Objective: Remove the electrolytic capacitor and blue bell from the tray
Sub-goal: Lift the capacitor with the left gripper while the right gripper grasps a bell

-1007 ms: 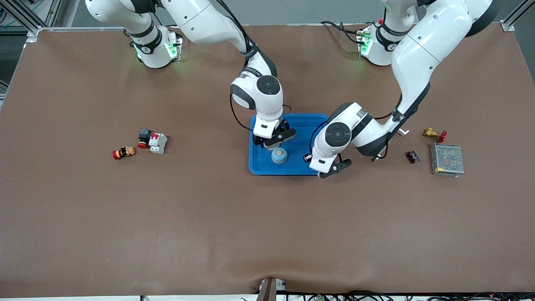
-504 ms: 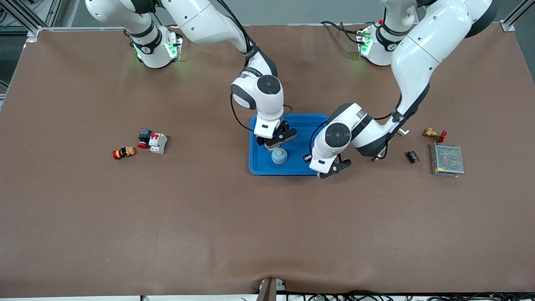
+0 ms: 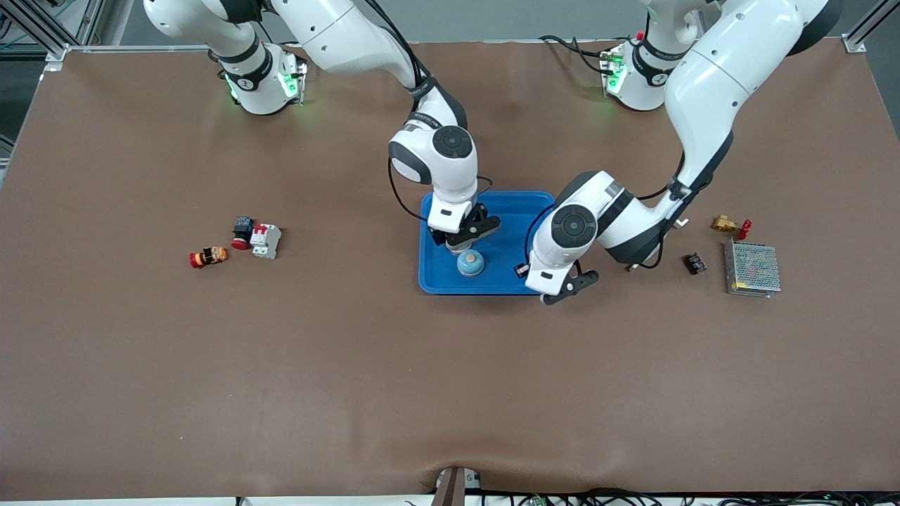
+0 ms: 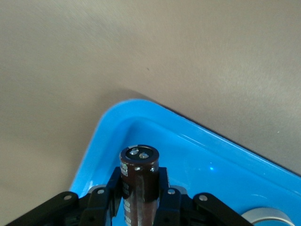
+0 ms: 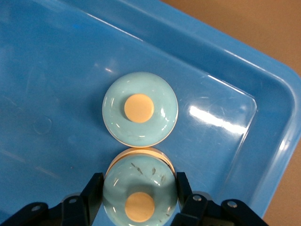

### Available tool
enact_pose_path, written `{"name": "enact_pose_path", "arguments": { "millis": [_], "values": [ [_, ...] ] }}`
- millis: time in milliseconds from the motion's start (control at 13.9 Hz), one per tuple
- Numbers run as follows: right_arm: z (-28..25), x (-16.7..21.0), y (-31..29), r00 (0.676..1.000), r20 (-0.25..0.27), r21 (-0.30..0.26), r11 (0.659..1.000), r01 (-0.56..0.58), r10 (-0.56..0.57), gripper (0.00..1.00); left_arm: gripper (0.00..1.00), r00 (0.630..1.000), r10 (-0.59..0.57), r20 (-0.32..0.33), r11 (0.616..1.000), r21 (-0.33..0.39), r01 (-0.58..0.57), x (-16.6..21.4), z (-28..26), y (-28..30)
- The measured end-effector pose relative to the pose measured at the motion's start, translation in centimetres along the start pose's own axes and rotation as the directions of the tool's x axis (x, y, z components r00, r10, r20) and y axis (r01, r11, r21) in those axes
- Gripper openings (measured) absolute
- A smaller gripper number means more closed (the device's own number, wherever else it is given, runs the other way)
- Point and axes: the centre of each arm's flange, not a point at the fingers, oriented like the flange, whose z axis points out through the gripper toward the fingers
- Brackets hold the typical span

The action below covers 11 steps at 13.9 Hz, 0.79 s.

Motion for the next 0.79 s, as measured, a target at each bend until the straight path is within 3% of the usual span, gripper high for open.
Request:
{"name": "enact_pose_path", "arguments": {
  "millis": [360, 791],
  "values": [
    [-1.1, 0.7, -0.2, 1.000, -0.007, 0.002, 1.000, -0.002, 0.002, 0.67, 0.34, 0.998, -0.023, -0.058, 1.000, -0.005, 0.022, 3.8, -4.3, -2.8],
    [-7.5, 1.7, 1.9, 0.998, 0.052, -0.037, 0.999, 0.032, -0.030, 0.67, 0.34, 0.999, 0.041, -0.011, 0.996, 0.083, -0.040, 11.9, -5.4, -12.0]
  ]
}}
